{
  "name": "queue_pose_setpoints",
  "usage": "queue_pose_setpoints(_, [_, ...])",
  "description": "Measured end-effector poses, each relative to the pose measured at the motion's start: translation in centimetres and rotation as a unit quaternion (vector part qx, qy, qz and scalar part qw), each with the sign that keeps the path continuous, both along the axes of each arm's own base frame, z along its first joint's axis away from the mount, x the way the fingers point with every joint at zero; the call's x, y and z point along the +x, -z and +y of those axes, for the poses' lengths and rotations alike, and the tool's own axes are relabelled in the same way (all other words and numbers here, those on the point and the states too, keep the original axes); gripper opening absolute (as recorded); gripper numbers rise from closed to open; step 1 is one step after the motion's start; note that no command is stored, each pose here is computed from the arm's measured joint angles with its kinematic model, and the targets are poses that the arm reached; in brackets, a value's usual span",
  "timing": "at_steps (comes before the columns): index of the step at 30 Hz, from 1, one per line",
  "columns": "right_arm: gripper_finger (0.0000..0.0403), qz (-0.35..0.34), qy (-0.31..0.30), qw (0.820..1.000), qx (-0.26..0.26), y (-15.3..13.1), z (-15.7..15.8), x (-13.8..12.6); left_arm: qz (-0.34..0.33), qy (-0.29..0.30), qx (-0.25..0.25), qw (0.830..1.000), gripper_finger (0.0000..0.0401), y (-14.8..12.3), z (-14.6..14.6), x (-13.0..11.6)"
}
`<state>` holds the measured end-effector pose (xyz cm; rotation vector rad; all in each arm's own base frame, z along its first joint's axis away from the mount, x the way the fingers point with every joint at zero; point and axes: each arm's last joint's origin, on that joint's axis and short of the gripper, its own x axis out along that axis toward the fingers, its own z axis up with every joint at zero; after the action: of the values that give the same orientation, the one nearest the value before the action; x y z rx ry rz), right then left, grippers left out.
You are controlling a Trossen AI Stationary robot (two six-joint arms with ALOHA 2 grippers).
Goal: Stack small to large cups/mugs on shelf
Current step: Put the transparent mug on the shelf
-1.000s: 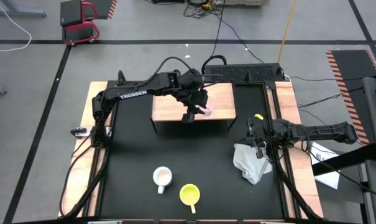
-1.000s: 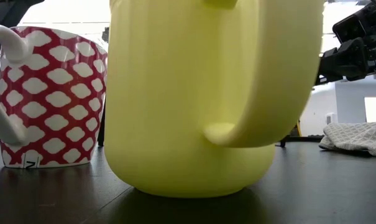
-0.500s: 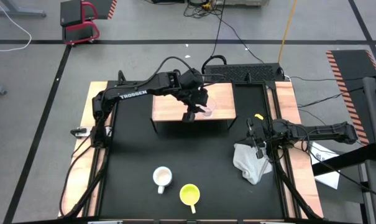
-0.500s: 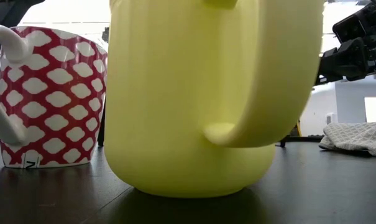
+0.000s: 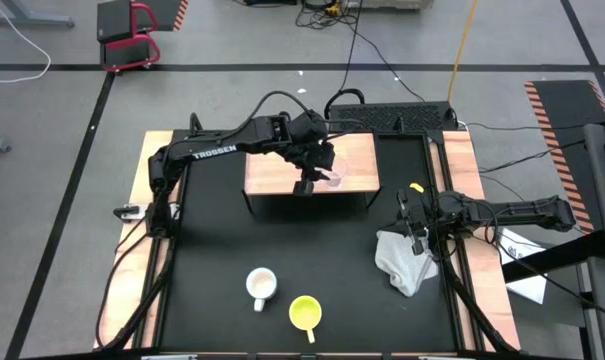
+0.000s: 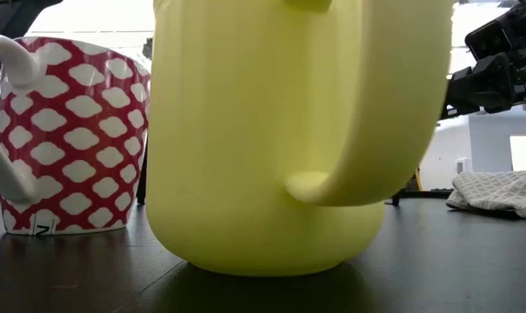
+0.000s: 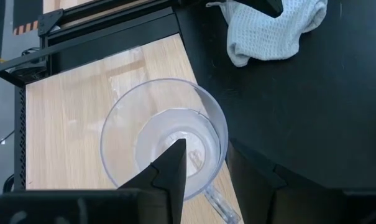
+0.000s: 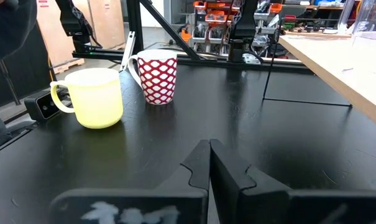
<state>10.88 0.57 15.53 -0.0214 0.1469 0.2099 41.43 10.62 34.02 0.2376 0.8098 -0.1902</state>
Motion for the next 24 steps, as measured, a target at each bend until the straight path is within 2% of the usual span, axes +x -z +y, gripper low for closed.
queue_pose_setpoints(10, [0.0000,0.005,0.001,1.000,0.004,0.1,0.0,0.0,0.020,0.005,0.001,1.000,0.0120,2.2,0.3,1.3])
queue_pose_setpoints(24, [0.0000,0.010,0.001,1.000,0.004,0.2,0.0,0.1,0.011,0.013,0.007,1.000,0.0120,1.8,0.3,1.2])
